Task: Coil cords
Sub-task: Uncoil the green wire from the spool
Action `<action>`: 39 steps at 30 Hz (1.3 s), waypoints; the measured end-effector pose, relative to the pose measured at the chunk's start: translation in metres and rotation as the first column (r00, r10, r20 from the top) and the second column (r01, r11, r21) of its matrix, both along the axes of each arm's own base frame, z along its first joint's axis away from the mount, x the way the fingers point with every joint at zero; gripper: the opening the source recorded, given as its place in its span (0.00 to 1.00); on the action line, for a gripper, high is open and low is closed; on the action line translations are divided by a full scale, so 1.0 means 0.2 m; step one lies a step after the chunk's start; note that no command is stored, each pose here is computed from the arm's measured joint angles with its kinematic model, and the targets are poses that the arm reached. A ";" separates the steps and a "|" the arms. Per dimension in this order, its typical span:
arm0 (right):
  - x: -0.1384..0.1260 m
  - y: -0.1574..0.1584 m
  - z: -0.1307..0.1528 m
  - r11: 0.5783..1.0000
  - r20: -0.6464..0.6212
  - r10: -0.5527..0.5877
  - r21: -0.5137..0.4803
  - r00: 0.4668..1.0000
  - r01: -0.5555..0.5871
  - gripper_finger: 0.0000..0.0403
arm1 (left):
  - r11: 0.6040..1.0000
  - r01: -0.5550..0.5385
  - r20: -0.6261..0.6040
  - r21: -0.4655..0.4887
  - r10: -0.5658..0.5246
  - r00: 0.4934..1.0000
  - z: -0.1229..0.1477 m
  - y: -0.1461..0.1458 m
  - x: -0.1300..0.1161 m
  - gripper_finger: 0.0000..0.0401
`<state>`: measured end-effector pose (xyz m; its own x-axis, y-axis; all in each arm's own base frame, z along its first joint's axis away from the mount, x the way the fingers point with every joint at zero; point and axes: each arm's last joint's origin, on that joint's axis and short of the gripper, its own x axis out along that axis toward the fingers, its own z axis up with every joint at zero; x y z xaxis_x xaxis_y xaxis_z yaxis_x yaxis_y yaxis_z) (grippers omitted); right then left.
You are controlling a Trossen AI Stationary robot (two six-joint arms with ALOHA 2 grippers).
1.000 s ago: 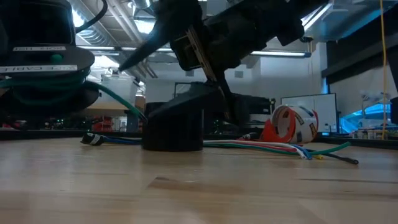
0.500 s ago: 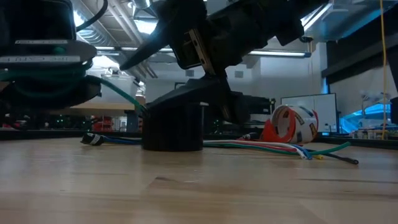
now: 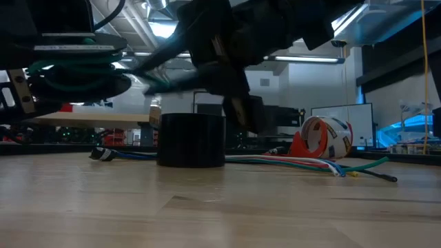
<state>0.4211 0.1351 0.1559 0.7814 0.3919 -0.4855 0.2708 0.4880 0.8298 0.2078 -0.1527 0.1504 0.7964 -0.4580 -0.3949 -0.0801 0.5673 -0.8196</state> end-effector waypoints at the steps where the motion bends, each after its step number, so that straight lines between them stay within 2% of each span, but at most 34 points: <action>1: 0.01 0.00 0.01 1.000 0.024 0.002 0.000 1.000 -0.002 0.15 | 1.000 0.001 0.009 -0.007 -0.001 1.000 0.01 0.00 0.00 0.00; 4: 0.02 0.00 0.04 1.000 0.115 0.009 -0.010 0.993 -0.008 0.05 | 1.000 0.004 0.033 -0.020 -0.003 0.999 0.02 -0.01 0.00 0.00; 6: 0.03 0.00 0.05 0.999 0.147 0.007 -0.037 0.989 -0.001 0.03 | 1.000 0.007 0.045 -0.023 -0.006 0.999 0.02 -0.01 0.01 0.00; 11: 0.03 0.00 0.05 0.998 0.145 -0.028 -0.058 0.989 0.037 0.08 | 0.999 0.016 0.095 -0.034 -0.013 0.995 0.05 -0.01 0.01 0.00; 16: 0.03 0.00 0.05 0.996 0.168 -0.018 -0.081 0.986 0.032 0.02 | 0.997 0.062 0.117 -0.040 -0.057 0.992 0.08 -0.03 0.03 0.00; 19: 0.04 -0.01 0.06 0.996 0.192 -0.014 -0.082 0.981 0.030 0.05 | 0.996 0.079 0.122 -0.047 -0.073 0.990 0.09 -0.04 0.03 0.00; 29: 0.03 -0.01 0.05 0.998 0.147 0.025 -0.056 0.989 -0.017 0.03 | 0.992 0.124 -0.001 -0.017 -0.124 0.992 0.03 -0.05 0.01 0.00; 34: 0.02 -0.01 0.03 0.998 0.101 0.038 -0.063 0.994 -0.031 0.03 | 0.988 0.151 -0.002 -0.015 -0.151 0.989 0.03 -0.07 -0.01 0.00; 39: 0.02 -0.01 0.03 0.997 0.117 0.027 -0.071 0.993 -0.019 0.02 | 0.987 0.157 0.009 -0.025 -0.157 0.988 0.04 -0.08 -0.02 0.00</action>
